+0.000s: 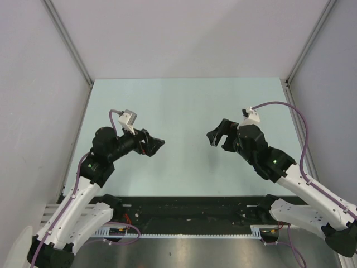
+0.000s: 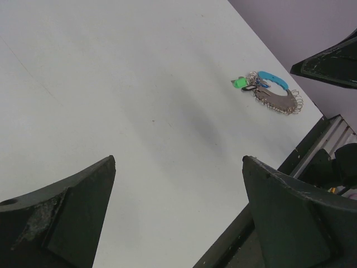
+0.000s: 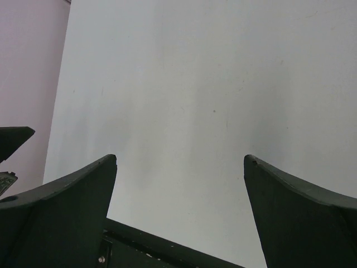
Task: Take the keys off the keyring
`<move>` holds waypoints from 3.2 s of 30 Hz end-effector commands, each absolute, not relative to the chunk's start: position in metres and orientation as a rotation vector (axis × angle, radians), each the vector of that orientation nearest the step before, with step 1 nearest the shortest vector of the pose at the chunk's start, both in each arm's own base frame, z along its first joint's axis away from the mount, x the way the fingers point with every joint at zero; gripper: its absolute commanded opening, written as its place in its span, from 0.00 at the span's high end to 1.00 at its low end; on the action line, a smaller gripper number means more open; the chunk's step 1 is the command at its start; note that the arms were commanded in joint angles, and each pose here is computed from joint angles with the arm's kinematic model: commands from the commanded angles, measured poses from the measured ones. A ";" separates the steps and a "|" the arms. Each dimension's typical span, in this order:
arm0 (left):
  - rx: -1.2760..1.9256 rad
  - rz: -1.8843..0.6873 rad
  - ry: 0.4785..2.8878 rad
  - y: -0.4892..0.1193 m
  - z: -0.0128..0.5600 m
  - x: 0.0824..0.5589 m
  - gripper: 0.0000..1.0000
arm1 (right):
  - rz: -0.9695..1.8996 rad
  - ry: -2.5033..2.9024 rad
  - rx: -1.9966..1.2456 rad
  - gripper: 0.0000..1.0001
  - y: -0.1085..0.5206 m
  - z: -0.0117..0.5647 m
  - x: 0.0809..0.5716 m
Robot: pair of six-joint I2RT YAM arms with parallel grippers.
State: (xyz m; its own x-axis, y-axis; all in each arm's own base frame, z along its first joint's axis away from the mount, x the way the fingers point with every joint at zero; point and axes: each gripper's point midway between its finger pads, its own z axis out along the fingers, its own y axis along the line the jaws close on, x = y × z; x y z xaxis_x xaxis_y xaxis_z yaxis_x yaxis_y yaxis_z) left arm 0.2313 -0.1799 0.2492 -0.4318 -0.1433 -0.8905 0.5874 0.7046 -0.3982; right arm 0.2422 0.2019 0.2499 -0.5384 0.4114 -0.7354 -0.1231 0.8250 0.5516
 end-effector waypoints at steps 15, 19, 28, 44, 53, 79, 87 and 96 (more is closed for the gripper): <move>0.345 -0.876 1.794 -0.180 0.262 0.228 0.00 | 0.385 1.941 0.784 0.01 0.110 0.227 0.261; 0.343 -0.875 1.785 -0.179 0.265 0.226 0.00 | 0.185 1.973 0.922 0.08 0.061 0.203 0.252; 0.341 -0.887 1.806 -0.181 0.260 0.227 0.00 | -0.130 1.964 1.300 0.53 -0.032 0.155 0.249; 0.332 -0.869 1.809 -0.179 0.260 0.228 0.00 | 0.043 2.037 1.557 0.59 -0.043 0.083 0.288; 0.330 -0.866 1.811 -0.179 0.259 0.227 0.00 | 0.051 2.119 1.663 0.59 -0.031 0.042 0.294; 0.326 -0.864 1.832 -0.180 0.254 0.231 0.00 | 0.113 2.249 1.443 0.97 -0.006 0.037 0.308; 0.288 -0.810 1.851 -0.173 0.251 0.237 0.00 | 0.483 2.466 0.725 1.00 0.103 0.063 0.322; 0.081 -0.544 1.939 -0.131 0.231 0.258 0.02 | 0.919 2.502 0.012 1.00 0.280 0.071 0.270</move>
